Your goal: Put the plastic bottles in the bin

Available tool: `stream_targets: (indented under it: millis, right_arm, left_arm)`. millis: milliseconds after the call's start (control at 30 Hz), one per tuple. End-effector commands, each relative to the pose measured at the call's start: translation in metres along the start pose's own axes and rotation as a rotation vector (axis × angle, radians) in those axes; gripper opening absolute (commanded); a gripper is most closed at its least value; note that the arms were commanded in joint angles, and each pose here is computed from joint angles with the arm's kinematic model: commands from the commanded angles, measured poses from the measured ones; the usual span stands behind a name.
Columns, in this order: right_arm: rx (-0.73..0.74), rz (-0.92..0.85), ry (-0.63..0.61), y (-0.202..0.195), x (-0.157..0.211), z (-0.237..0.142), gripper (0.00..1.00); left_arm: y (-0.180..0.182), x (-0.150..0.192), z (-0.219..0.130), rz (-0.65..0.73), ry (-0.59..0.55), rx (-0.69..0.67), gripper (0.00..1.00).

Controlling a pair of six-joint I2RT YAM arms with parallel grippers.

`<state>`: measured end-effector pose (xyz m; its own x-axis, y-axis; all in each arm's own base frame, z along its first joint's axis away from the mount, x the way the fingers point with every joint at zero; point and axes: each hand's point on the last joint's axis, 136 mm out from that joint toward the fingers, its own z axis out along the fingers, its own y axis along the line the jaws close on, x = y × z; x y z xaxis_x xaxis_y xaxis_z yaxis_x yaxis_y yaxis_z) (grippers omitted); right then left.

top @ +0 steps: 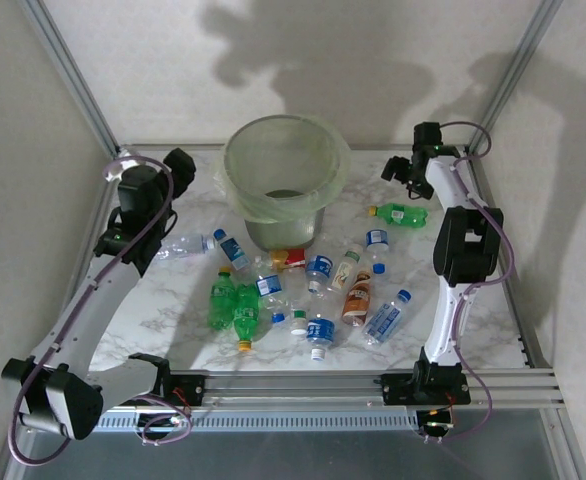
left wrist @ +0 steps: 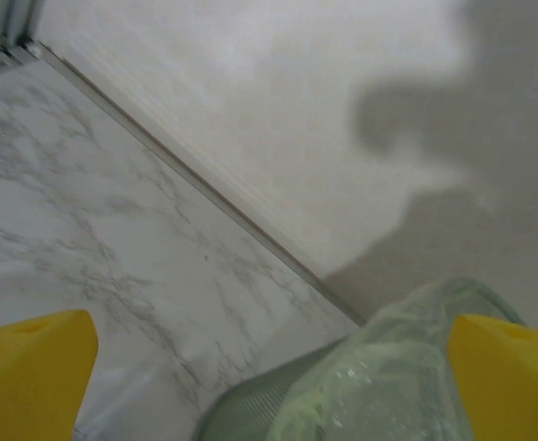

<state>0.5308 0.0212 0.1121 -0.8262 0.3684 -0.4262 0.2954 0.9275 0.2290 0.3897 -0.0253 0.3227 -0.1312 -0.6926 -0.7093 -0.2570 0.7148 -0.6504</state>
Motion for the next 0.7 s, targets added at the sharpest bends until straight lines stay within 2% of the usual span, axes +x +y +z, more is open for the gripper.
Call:
stream_targets:
  millis: [0,367,667]
  right_arm:
    - [-0.041,-0.015,0.037,0.008,0.003,0.002,0.92]
    - [-0.03,-0.005,0.124,-0.004,0.034,0.03,0.93]
    - [0.007,0.045,0.166,-0.023,0.068,0.017,0.93]
  left_arm:
    - [-0.017,0.007,-0.003,-0.015,0.052,0.05,0.98]
    - [-0.025,0.012,-0.001,-0.023,0.085,0.071,0.97]
    - [-0.025,0.013,0.001,-0.024,0.087,0.072,0.97]
